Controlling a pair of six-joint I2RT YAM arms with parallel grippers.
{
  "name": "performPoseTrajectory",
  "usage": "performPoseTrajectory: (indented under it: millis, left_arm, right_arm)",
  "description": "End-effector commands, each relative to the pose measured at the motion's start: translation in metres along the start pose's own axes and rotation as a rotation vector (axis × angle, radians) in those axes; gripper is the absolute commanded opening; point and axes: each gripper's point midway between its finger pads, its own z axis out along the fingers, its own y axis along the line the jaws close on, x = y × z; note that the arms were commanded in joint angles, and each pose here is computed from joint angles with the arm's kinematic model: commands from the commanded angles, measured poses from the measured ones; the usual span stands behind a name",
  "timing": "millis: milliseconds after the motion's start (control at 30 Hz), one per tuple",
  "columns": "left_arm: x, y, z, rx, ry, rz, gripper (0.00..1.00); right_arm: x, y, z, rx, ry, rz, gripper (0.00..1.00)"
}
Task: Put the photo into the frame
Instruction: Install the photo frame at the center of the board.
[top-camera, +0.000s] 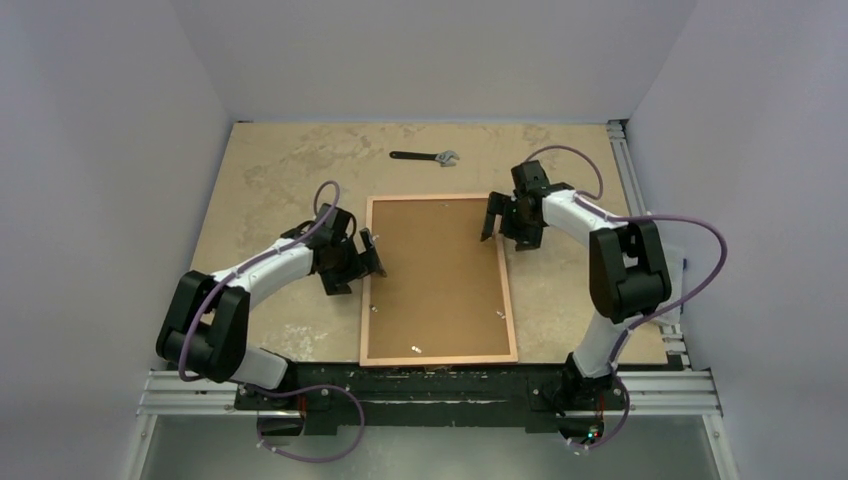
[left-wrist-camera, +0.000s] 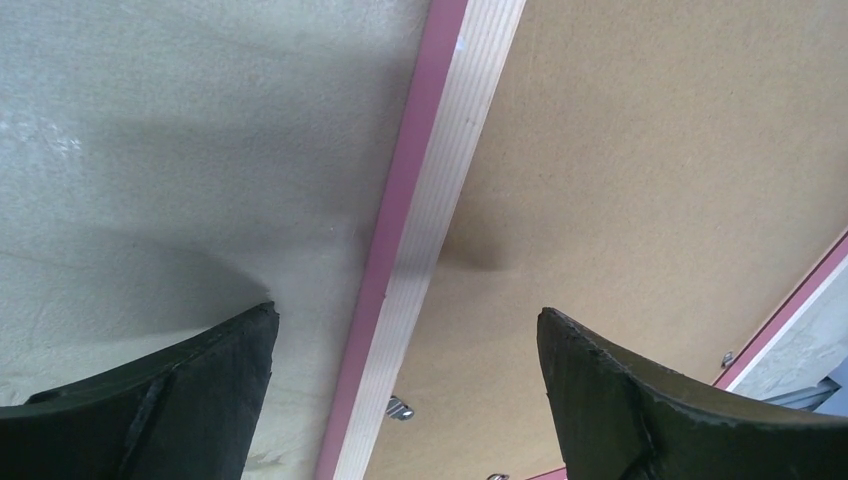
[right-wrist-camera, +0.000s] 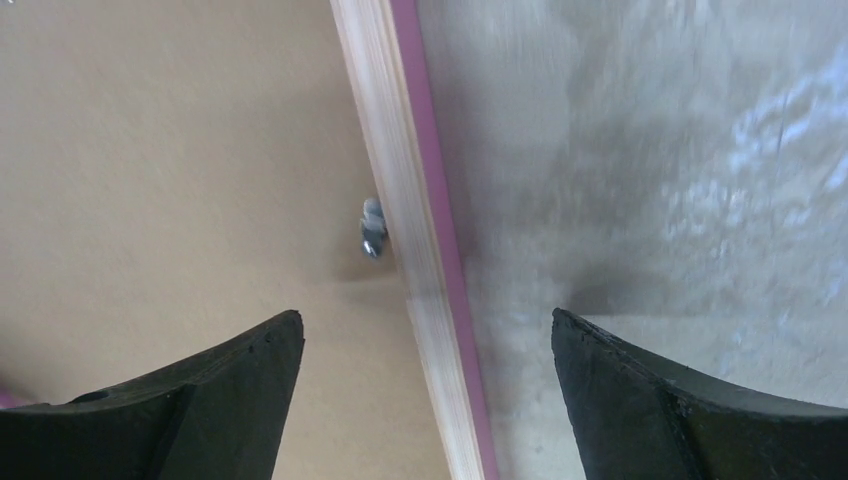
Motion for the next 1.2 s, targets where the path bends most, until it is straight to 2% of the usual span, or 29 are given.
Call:
performPoseTrajectory:
  millis: [0,167,333,533,633,800,900,1000,1167]
  left_arm:
    - [-0.006,-0.009,-0.010,0.000,-0.040,0.012,0.98]
    - [-0.005,-0.010,-0.009,-0.003,-0.033,0.023,0.98]
    - [0.000,-0.006,-0.001,-0.021,-0.002,0.029,0.98]
    - [0.001,-0.005,0.003,-0.030,0.011,0.037,0.97]
    - [0.001,-0.004,0.003,-0.037,0.012,0.041,0.97]
    - [0.002,-0.002,0.005,-0.042,0.016,0.042,0.97]
    - [0.003,-0.002,0.005,-0.046,0.020,0.047,0.97]
    - [0.003,-0.001,0.006,-0.049,0.021,0.047,0.97]
    - [0.003,-0.001,0.006,-0.053,0.025,0.048,0.96]
  right_arm:
    - [-0.039,0.005,-0.002,0.097,-0.083,-0.046,0.90]
    - [-0.049,0.013,0.016,0.153,-0.075,-0.086,0.81]
    - [-0.045,0.011,0.025,0.239,-0.064,-0.135,0.76]
    - [-0.031,0.007,0.029,0.226,-0.049,-0.127,0.56]
    - [-0.024,0.010,0.032,0.199,-0.021,-0.120,0.52]
    - [-0.018,0.010,0.031,0.186,-0.012,-0.111,0.28]
    - [-0.015,0.010,0.031,0.185,-0.006,-0.106,0.09]
    - [-0.013,0.008,0.031,0.189,-0.001,-0.103,0.00]
    - [-0.013,0.008,0.028,0.185,-0.005,-0.107,0.00]
